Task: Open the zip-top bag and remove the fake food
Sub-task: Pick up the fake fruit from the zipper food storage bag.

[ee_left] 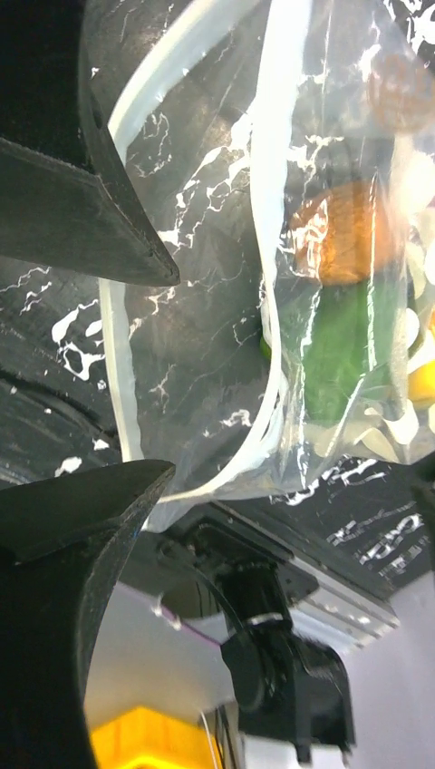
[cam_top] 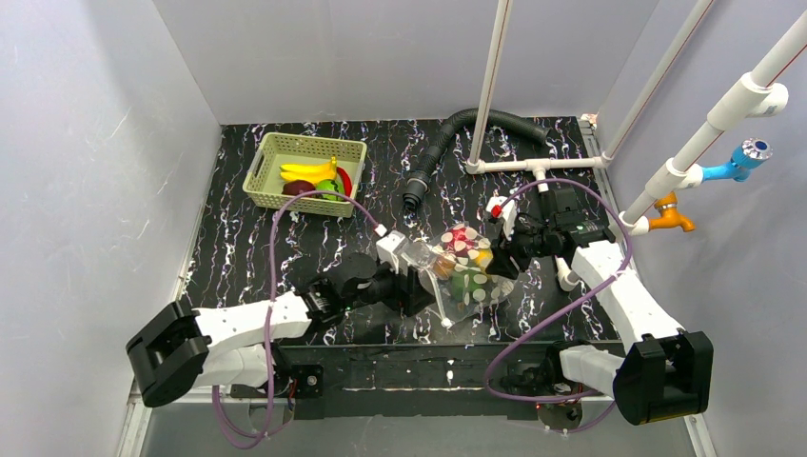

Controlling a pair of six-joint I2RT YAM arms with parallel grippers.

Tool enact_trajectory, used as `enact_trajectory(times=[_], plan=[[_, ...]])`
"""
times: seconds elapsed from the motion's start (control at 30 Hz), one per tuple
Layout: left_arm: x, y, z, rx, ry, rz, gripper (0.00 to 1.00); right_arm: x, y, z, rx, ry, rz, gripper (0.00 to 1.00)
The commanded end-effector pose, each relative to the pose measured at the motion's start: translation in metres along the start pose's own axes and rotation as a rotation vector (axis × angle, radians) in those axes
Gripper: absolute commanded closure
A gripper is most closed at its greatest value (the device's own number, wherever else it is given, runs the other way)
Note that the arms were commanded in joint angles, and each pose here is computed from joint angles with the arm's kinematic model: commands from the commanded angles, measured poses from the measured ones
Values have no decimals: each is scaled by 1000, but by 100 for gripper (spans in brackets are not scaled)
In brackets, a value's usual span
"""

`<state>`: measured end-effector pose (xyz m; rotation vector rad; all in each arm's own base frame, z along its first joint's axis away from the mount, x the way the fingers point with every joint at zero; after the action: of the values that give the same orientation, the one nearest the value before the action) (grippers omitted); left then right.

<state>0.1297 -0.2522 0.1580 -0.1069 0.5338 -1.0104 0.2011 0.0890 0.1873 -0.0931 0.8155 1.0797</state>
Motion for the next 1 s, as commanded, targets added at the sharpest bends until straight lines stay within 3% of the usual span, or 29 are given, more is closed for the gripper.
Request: enact_trajectory(times=[0.0,0.23,0.43,0.67,0.97], plan=[[14,2,11,185,-73,36,32,-2,-9,2,-20,-9,-60,42],[35,5,7,284,-87,37,32,-1,-15,-2,-2,18,-88,42],[48,5,-1,297,-76,30,33,3,-17,-5,3,34,-76,42],[57,16,-1,284,-98,136,31,6,-12,-3,14,5,-24,40],[78,24,-1,218,-131,222,30,13,-23,23,288,-187,-145,38]])
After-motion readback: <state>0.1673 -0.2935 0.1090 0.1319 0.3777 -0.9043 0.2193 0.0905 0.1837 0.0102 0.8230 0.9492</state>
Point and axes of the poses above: each gripper's point midway between its finger pads, its own x axis out along the fingers, its own y axis along the line the jaws close on, z = x × y, the point moved 8 cm from there along -x, back along the fingers, and after that the axes turned 14 degrees about x, right-handed, at the moved point
